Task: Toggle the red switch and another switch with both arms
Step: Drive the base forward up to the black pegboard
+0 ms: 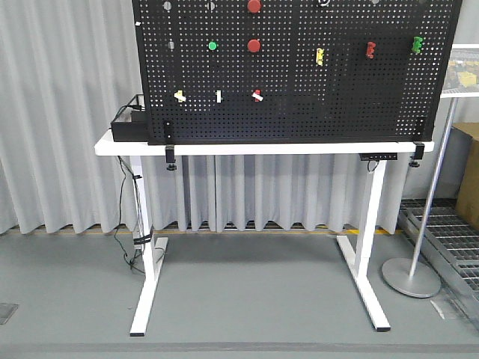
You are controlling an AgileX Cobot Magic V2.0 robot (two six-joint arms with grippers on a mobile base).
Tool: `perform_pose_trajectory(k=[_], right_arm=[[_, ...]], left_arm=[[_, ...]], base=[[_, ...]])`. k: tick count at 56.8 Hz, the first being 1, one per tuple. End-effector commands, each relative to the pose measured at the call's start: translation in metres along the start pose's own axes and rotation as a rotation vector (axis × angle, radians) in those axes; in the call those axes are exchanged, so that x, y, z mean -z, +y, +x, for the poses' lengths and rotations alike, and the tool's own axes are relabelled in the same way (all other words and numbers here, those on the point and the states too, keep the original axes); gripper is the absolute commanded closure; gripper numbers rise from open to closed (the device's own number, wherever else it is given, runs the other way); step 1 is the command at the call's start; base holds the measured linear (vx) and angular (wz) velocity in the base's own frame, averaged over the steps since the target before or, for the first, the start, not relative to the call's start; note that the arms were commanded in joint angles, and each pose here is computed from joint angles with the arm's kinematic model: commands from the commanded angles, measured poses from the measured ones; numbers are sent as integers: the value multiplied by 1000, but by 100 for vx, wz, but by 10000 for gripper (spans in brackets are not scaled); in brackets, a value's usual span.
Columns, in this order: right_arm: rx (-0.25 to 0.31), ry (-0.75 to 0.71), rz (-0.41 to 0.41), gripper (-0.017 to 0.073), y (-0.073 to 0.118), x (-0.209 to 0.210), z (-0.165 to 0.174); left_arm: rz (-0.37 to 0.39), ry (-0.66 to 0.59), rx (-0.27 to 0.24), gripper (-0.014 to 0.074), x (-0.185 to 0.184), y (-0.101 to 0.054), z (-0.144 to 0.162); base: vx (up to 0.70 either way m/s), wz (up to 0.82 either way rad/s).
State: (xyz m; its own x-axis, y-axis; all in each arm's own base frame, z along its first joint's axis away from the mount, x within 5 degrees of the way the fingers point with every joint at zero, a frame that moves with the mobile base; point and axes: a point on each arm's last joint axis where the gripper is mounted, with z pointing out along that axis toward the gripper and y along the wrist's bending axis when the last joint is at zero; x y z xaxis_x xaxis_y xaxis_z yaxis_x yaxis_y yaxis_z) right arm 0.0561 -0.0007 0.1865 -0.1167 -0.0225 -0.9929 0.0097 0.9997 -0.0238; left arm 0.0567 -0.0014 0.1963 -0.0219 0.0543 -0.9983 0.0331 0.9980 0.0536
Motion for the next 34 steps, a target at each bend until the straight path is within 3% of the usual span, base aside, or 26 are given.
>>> perform_pose_trajectory(k=[1,34], right_arm=[[6,-77,2,566,0,0,-6],[6,-77,2,566,0,0,-6]], left_arm=[[13,-77,6,591,0,-1,-2],[13,-77,6,591,0,-1,-2]], base=[[0,0],[0,0]])
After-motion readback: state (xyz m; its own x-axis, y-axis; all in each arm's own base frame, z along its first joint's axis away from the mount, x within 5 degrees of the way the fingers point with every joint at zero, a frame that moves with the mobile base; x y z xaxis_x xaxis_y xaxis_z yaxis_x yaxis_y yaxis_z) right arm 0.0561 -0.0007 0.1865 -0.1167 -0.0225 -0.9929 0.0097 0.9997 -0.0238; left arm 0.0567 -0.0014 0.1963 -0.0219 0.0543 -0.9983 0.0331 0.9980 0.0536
